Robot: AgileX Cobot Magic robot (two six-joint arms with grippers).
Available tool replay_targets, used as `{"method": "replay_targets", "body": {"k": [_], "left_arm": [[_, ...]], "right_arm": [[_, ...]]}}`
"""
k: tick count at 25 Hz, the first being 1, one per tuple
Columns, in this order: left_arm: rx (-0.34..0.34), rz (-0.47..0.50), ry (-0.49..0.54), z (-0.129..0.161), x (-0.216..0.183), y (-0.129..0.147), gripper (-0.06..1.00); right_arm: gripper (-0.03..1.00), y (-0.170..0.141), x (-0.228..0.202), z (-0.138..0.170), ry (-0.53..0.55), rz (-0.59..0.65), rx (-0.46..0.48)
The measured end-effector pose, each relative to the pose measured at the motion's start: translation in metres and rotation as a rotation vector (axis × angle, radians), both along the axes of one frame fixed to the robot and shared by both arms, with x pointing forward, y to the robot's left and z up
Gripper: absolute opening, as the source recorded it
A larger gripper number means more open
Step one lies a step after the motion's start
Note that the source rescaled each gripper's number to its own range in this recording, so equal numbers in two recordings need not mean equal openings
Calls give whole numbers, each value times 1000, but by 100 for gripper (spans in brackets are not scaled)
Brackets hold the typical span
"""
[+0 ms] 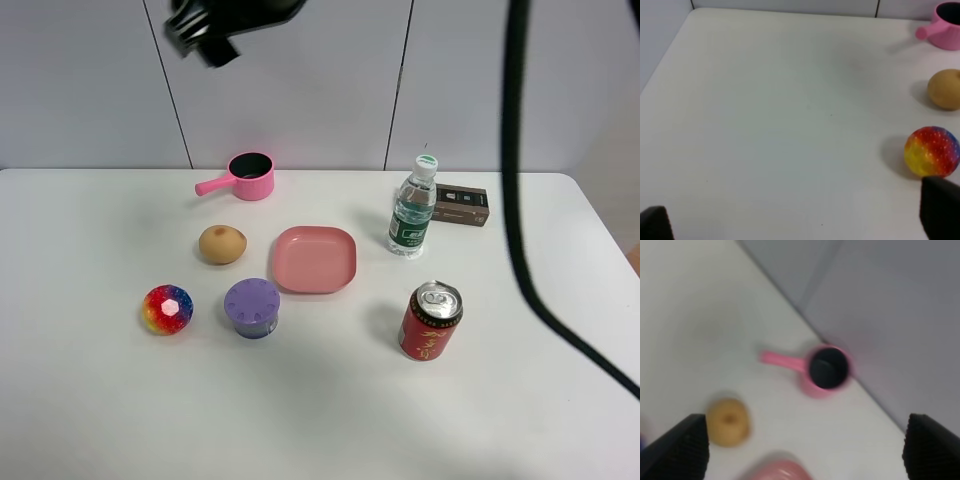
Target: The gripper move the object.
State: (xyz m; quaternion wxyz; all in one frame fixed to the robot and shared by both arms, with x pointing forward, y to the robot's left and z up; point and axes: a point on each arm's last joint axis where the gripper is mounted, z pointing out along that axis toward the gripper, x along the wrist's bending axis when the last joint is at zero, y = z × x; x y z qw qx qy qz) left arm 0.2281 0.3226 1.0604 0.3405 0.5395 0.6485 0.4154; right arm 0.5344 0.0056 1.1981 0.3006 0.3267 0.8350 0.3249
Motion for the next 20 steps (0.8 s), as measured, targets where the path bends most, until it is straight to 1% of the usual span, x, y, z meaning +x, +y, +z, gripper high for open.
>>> {"method": "replay_targets", "body": {"k": [4, 7, 10, 14, 16, 20], "left_arm": [[3, -1, 1, 0, 0, 0, 100], [3, -1, 1, 0, 0, 0, 100], [3, -1, 1, 0, 0, 0, 100], [3, -1, 1, 0, 0, 0, 100], [3, -1, 1, 0, 0, 0, 100], [3, -1, 1, 0, 0, 0, 100]], "right_arm": [[78, -54, 17, 14, 4, -207, -83], [78, -89, 28, 27, -25, -317, -91], [78, -126, 34, 43, -50, -406, -64], [78, -176, 29, 68, -78, -508, 4], [79, -197, 21, 82, -103, -540, 30], [79, -228, -12, 113, -182, -564, 63]]}}
